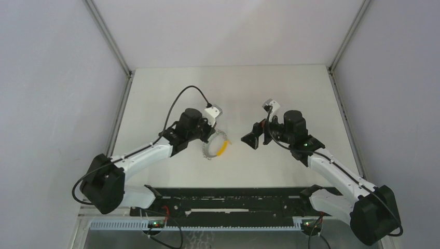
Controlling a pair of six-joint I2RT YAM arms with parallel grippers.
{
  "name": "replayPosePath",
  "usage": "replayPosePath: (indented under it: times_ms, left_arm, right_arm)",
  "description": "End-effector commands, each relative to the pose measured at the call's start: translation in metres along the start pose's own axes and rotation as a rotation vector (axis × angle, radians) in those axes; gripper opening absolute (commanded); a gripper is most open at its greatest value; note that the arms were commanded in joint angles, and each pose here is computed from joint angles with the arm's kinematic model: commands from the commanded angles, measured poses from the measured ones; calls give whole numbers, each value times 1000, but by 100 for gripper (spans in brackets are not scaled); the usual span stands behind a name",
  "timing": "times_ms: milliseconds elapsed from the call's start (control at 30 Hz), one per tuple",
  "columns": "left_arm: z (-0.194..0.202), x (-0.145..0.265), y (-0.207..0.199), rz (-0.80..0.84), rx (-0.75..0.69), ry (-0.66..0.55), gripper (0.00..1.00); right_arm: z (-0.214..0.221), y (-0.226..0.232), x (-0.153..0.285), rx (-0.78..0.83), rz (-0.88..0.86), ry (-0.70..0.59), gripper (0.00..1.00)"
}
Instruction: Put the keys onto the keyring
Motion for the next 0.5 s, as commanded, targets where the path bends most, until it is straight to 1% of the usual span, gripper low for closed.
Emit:
replayPosePath:
  times_ms: [0, 100, 133, 167, 267, 367, 467]
  left_arm:
    - [-34, 21, 4, -21, -142, -121, 0]
    - [-42, 28, -2, 7, -201, -162, 0]
    - [-43, 29, -5, 20, -221, -174, 0]
    - [-45, 31, -7, 29, -241, -184, 0]
    - [-51, 37, -10, 26, -324, -207, 0]
    - [-53, 42, -12, 14, -409, -231, 0]
    - [-59, 48, -17, 29, -429, -271, 0]
  right_arm:
    - [-26, 21, -1, 187, -123, -76, 97]
    - [-24, 23, -1, 237, -153, -67, 94]
    - [-22, 25, -1, 263, -177, -67, 88]
    - [-21, 29, -1, 286, -206, -70, 85]
    - [-19, 33, -3, 361, -237, -110, 85]
    - [-14, 36, -6, 471, -249, -138, 85]
    - [-11, 38, -11, 548, -254, -140, 84]
Point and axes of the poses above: each gripper's point midway between its finger pads, its own x axis back along the fingers, its own y axis along the line the jaws close on, z = x × y, the point moved 2 cm from there along x, back along the fingers, and after that the axes turned 9 degrees about -x, right-handed, at the moved point
